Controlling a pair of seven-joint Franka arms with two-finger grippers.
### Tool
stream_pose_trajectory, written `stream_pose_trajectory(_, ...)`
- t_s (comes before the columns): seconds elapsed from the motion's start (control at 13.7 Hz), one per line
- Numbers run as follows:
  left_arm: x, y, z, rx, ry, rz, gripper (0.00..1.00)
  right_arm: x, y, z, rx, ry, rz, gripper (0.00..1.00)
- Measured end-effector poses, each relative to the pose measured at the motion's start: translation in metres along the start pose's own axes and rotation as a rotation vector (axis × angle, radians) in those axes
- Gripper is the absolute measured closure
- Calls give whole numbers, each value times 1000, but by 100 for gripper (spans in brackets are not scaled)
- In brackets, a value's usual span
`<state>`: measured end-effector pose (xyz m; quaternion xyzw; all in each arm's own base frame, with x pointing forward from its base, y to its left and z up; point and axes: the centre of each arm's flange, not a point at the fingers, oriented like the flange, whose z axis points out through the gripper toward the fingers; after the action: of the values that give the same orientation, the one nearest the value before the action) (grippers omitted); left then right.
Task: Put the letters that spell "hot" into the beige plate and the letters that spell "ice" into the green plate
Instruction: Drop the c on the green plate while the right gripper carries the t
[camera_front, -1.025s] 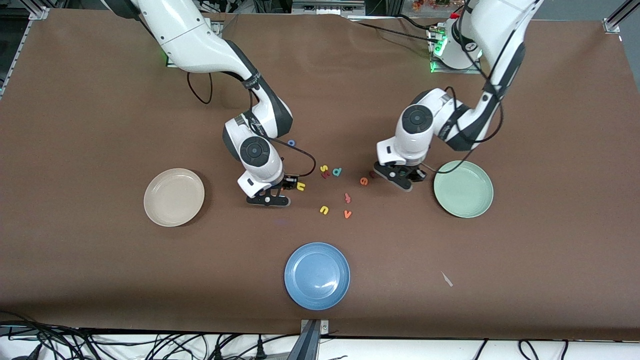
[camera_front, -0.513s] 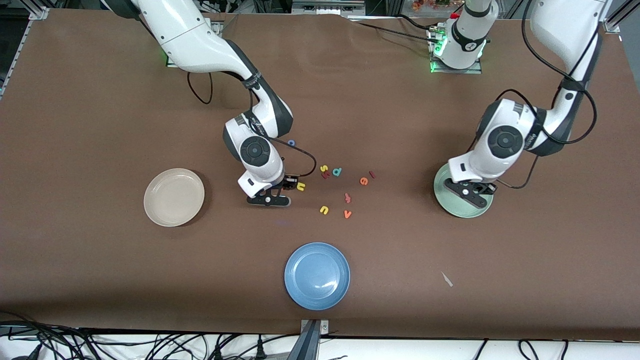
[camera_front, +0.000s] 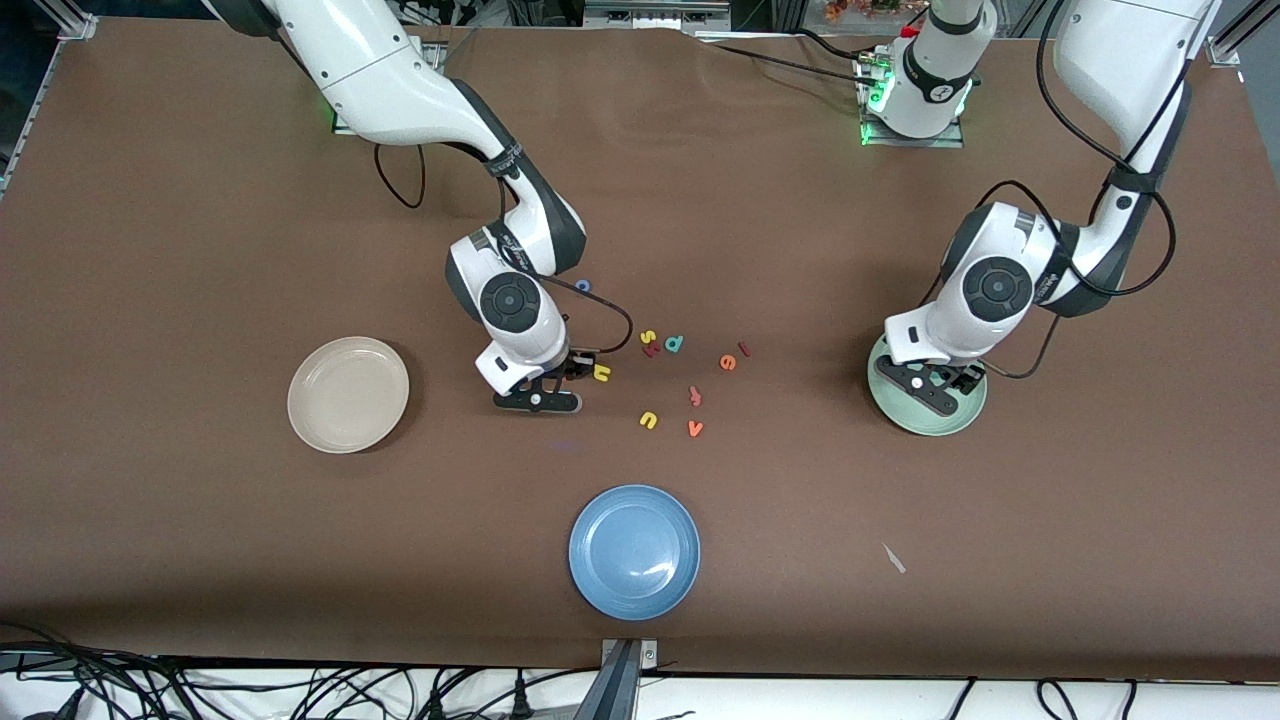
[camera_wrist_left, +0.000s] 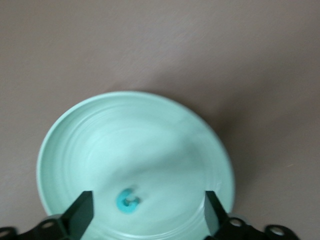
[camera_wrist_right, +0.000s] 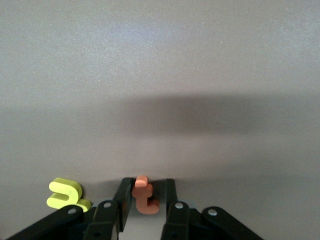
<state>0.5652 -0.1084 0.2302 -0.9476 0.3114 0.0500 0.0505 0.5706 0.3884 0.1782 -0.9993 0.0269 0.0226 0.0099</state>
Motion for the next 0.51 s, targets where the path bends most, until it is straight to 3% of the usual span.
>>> stream_pose_trajectory(0.22, 7, 10, -11, -75, 30, -69, 0, 0, 0, 0, 0, 0, 0, 72)
stream_pose_trajectory(0.51, 28, 32, -42, -140, 21, -220, 0, 0, 0, 0, 0, 0, -1, 79)
